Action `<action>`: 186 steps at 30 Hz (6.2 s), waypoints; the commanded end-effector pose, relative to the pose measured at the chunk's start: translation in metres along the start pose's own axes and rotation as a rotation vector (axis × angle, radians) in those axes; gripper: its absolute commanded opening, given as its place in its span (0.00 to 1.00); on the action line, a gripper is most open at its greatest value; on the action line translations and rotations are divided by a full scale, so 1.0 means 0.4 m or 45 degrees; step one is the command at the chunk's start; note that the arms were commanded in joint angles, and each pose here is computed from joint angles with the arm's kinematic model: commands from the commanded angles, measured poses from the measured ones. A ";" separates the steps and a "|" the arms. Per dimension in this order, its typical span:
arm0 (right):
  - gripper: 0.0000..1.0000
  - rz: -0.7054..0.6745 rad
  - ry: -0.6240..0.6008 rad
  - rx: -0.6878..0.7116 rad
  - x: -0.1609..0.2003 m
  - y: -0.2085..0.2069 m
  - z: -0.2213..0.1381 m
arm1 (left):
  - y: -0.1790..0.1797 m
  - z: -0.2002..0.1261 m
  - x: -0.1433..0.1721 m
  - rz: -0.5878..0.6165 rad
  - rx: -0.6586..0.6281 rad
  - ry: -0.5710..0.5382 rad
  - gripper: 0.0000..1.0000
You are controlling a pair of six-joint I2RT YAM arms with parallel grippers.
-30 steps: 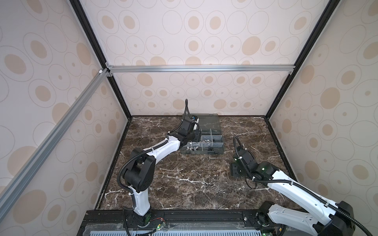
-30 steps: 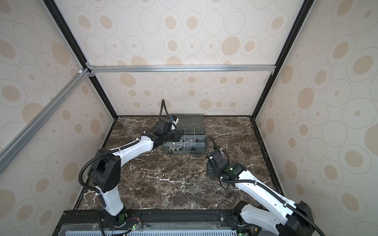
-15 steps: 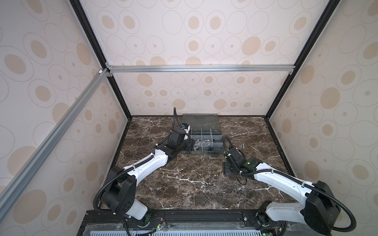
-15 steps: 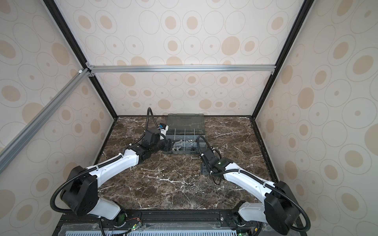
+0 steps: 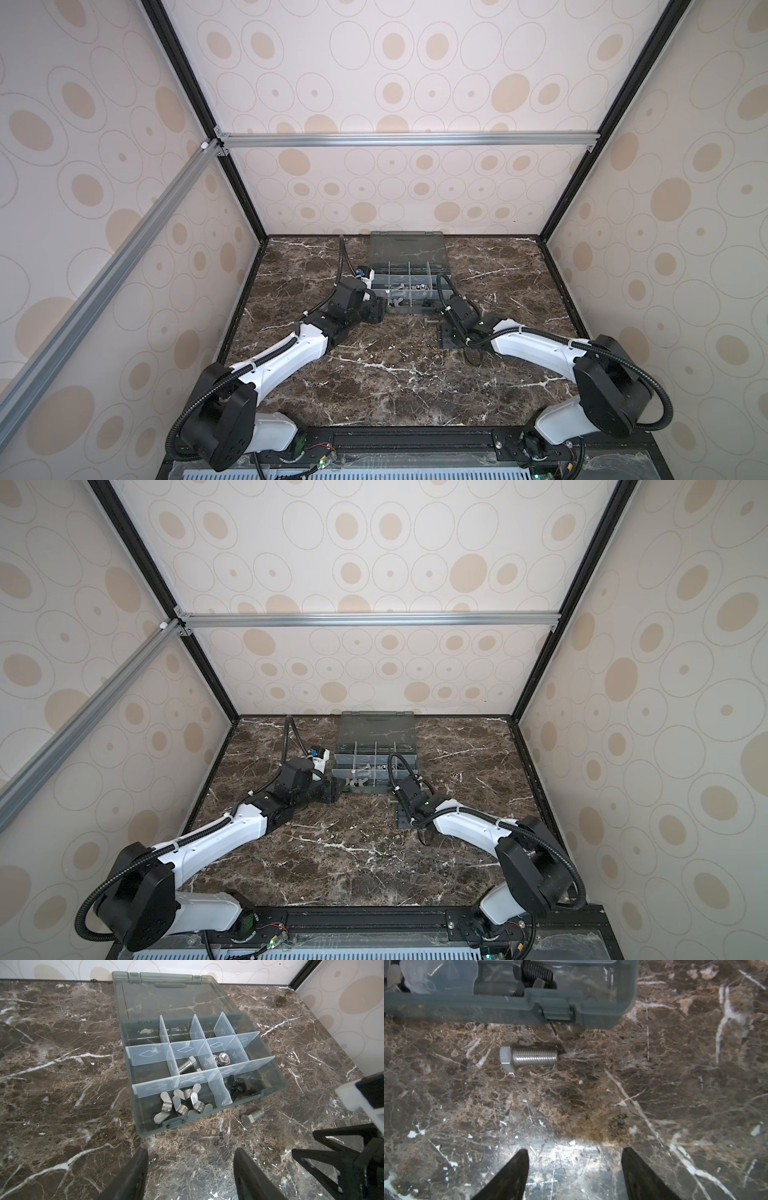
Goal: Sort the screws and nuts into containers
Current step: Pick up the screw from the center of the table, then place the screw into the container, then reset both arms
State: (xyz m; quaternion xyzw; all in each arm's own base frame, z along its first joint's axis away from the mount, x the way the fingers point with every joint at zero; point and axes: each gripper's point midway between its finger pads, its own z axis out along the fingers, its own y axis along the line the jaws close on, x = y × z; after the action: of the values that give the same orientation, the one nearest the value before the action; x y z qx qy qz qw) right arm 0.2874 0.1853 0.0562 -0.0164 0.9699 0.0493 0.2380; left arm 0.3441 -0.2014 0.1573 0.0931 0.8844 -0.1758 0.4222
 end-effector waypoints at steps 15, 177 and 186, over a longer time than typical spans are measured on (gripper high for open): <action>0.79 0.011 -0.008 -0.035 -0.049 0.063 0.078 | 0.000 -0.021 -0.013 -0.075 0.028 -0.069 0.66; 0.87 -0.052 -0.653 0.407 -0.216 -0.375 -0.201 | 0.373 -0.204 -0.073 0.076 -0.874 -0.697 0.95; 0.93 -0.043 -0.644 0.501 -0.155 -0.429 -0.120 | 0.407 -0.086 -0.075 0.257 -0.931 -0.487 0.99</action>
State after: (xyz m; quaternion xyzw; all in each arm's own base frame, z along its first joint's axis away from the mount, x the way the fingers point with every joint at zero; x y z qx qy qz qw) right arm 0.3233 0.0172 0.1107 0.0179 0.8849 -0.1285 0.4473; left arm 0.3779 -0.0456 0.1388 -0.0034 0.8025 0.1515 0.5771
